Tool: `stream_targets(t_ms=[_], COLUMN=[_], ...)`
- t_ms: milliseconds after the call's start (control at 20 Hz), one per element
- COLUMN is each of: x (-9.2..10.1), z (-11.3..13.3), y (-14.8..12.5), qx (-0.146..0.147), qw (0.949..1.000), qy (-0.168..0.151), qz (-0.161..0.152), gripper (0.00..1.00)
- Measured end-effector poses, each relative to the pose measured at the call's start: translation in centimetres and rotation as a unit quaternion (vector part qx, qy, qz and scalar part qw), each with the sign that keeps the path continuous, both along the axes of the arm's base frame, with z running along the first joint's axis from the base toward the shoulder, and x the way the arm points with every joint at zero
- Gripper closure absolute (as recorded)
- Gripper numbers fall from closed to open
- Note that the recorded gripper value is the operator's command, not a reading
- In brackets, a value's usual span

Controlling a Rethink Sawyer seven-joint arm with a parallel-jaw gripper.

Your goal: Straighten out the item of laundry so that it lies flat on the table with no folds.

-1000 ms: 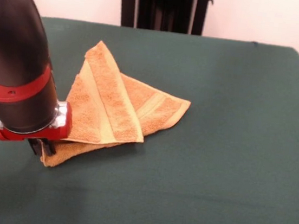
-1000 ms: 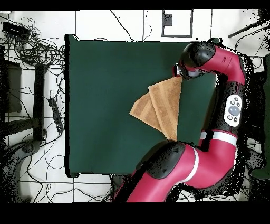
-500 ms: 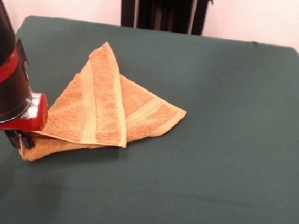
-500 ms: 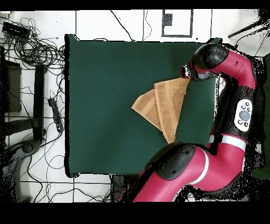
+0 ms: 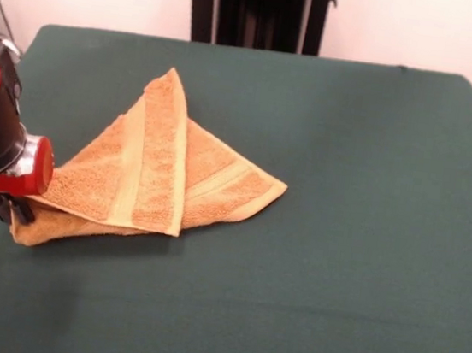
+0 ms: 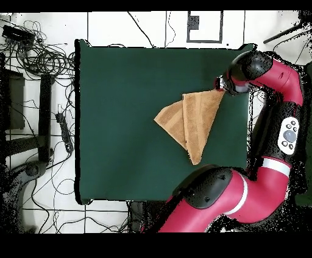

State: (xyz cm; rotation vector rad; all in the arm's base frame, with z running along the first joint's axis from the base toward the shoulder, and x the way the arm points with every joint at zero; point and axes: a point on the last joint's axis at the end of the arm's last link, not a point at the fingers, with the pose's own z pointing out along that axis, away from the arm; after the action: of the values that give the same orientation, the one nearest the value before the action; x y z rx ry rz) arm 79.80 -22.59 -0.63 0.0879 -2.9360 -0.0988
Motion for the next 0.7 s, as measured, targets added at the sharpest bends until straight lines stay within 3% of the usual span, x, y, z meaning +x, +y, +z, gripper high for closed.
stream_targets(t_ms=[700], x=[1.2], z=[3.6], y=[-0.6], qx=[-0.01], qw=[0.9998], qy=[-0.016], qz=[0.0], gripper=[1.0])
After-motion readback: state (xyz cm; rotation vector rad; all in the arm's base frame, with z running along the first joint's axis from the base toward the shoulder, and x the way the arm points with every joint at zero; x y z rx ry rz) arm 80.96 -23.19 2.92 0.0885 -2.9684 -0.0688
